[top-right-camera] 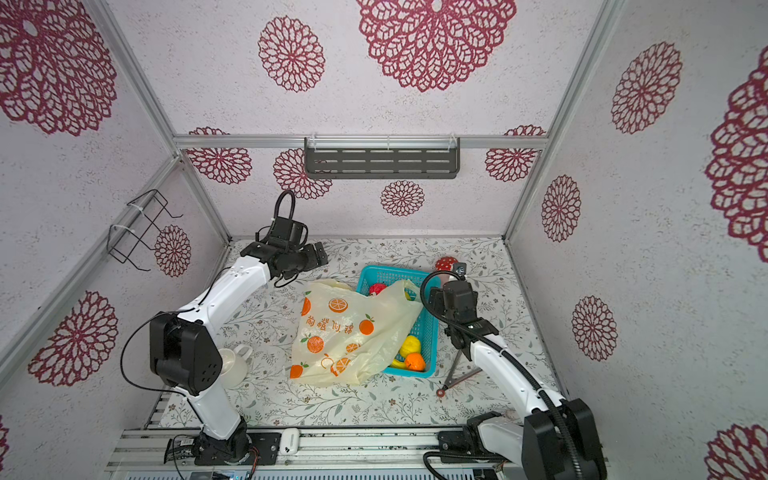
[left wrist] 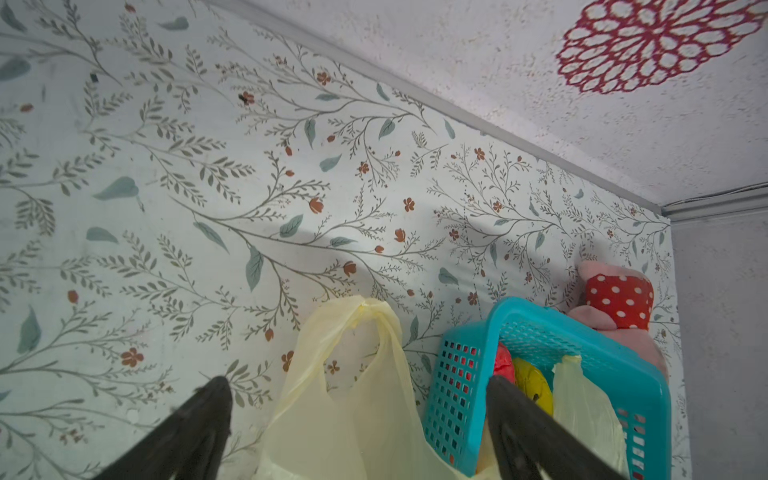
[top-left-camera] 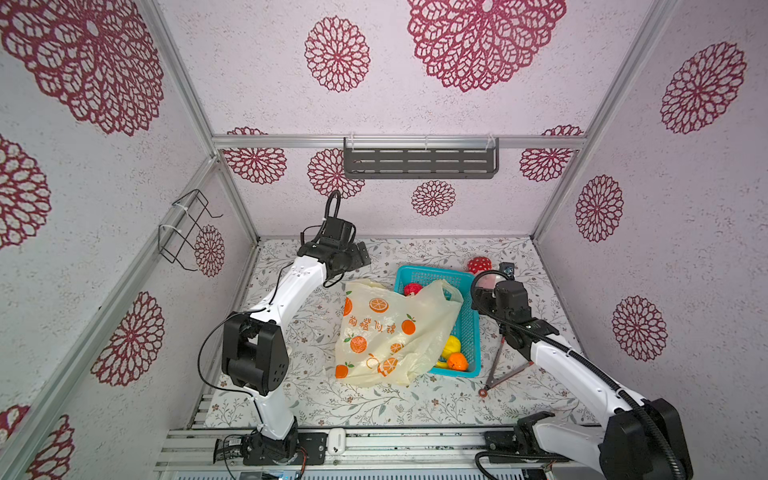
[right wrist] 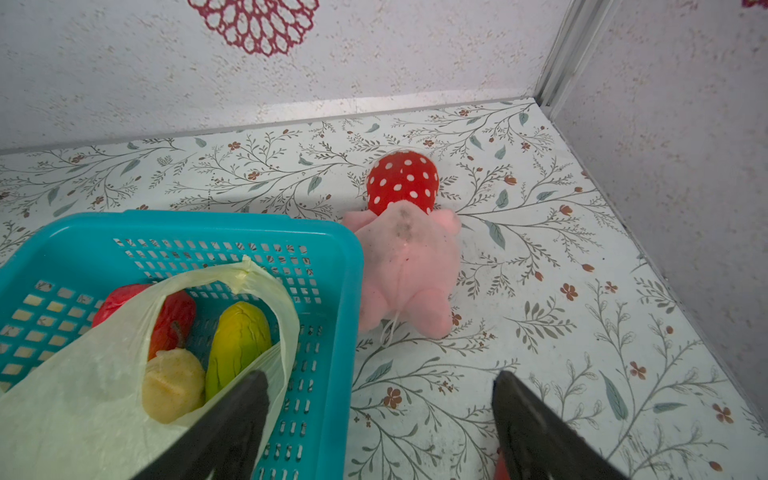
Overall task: Place the fruits into the plastic bag
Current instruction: 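Reach both grippers to the cream bag's handles and grasp them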
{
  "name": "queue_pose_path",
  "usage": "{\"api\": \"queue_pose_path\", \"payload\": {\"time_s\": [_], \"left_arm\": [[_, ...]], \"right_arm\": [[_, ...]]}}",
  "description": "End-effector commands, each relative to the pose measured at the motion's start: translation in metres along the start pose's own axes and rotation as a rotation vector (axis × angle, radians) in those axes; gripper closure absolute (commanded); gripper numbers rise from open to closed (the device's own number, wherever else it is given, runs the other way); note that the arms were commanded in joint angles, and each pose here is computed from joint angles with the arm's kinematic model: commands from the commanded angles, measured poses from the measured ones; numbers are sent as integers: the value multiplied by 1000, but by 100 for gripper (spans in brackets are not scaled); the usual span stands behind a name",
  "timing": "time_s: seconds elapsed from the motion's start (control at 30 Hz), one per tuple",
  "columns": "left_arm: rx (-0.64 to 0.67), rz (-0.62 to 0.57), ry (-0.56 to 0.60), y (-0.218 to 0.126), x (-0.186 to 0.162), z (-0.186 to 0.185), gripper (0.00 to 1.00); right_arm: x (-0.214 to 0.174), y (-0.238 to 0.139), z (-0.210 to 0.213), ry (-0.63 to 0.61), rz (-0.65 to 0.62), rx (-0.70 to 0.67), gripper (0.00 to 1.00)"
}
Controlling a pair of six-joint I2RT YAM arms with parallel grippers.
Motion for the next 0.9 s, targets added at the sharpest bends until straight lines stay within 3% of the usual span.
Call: {"api": "queue_pose_path", "payload": {"time_s": [0.0, 0.2, 0.5, 0.53, 0.63, 0.7, 0.77, 0.87], "left_arm": [[38, 150, -45, 1, -21, 8, 2], [117, 179, -38, 4, -32, 24, 0], [105, 243, -60, 30, -46, 26, 16], [107, 242, -63, 32, -46, 26, 22], [58, 238, -56, 33, -48, 17, 68], [10, 207, -18, 27, -46, 4, 91], [-14, 159, 29, 18, -42, -8, 100], [-30, 39, 110, -9, -28, -23, 100]], "right_arm": [[8, -6, 1, -19, -28, 3, 13], [8, -3, 3, -29, -17, 5, 13], [6, -2, 4, -36, -6, 9, 13], [6, -2, 4, -36, -8, 9, 13], [6, -2, 4, -38, -10, 8, 13], [7, -3, 4, -40, -10, 6, 13], [8, -3, 3, -40, -11, 3, 13], [10, -5, 2, -39, -18, -2, 13]]}}
Point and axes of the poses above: each gripper's point midway between its finger pads, its own y axis out along the fingers, its own z axis along the line the jaws close on, x = y × z, the point moved 7 cm from there along -y, back along the fingers, and after that the axes turned 11 degrees about -y, right-handed, at the moved point
